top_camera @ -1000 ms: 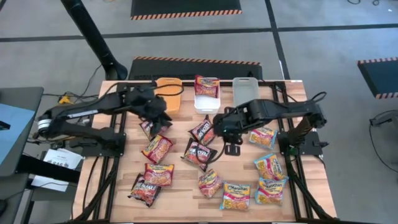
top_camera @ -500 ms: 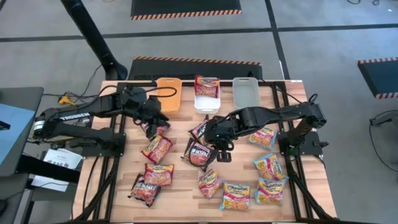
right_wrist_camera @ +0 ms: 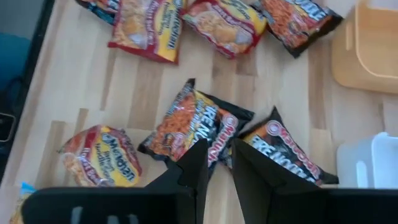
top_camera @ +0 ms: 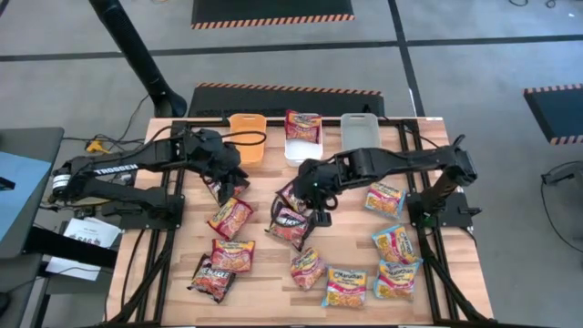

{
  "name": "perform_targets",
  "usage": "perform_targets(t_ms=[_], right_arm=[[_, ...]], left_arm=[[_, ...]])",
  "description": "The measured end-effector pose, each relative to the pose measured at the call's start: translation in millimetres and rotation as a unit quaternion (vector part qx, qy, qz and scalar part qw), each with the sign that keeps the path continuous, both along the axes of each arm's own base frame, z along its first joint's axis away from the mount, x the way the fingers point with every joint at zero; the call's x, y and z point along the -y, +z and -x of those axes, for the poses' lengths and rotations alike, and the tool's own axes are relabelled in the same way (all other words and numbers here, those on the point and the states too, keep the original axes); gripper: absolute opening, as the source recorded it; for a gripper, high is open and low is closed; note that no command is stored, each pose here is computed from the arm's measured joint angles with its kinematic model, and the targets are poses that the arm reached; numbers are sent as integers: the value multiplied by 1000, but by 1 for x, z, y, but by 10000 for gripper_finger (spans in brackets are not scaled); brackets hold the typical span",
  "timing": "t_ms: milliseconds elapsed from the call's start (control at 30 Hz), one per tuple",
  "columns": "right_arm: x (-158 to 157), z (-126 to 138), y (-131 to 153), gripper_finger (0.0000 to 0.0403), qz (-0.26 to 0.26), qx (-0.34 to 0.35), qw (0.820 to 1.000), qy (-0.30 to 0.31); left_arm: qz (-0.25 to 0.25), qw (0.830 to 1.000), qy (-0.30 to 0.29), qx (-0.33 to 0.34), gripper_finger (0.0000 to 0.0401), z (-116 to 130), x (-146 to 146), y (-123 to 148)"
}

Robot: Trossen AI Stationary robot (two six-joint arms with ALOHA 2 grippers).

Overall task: Sort Maruchan noodles
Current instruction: Put the black noodle pack into the gray bin

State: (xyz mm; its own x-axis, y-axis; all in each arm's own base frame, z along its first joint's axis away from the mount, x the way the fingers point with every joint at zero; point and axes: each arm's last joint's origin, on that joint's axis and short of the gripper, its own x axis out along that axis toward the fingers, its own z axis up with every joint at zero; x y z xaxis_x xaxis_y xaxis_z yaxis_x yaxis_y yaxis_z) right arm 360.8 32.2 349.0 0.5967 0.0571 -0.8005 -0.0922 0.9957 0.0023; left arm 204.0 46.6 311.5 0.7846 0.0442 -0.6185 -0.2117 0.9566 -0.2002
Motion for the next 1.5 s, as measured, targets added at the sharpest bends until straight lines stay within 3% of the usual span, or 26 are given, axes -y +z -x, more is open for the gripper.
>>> perform_targets(t_ms=[367,567,733,967,1500], right_arm=[[20,-2,0,142,8,4,1000,-17],[9,-19,-20,203,-4,-17,1000,-22],[-4,-33,-53,241,-10,-75,997,-25],[-14,-44,-87,240,-11,-132,991,-29],[-15,-66,-145,235,-6,-189,981,-37]], left_arm=[[-9,1000,-7,-8,102,-1,0,-2],[-7,1000,-6,-9,102,-1,0,-2],[4,1000,2,-12,102,0,0,-3],[15,1000,9,-13,102,0,0,-3],[16,1000,10,-22,102,1,0,-4]])
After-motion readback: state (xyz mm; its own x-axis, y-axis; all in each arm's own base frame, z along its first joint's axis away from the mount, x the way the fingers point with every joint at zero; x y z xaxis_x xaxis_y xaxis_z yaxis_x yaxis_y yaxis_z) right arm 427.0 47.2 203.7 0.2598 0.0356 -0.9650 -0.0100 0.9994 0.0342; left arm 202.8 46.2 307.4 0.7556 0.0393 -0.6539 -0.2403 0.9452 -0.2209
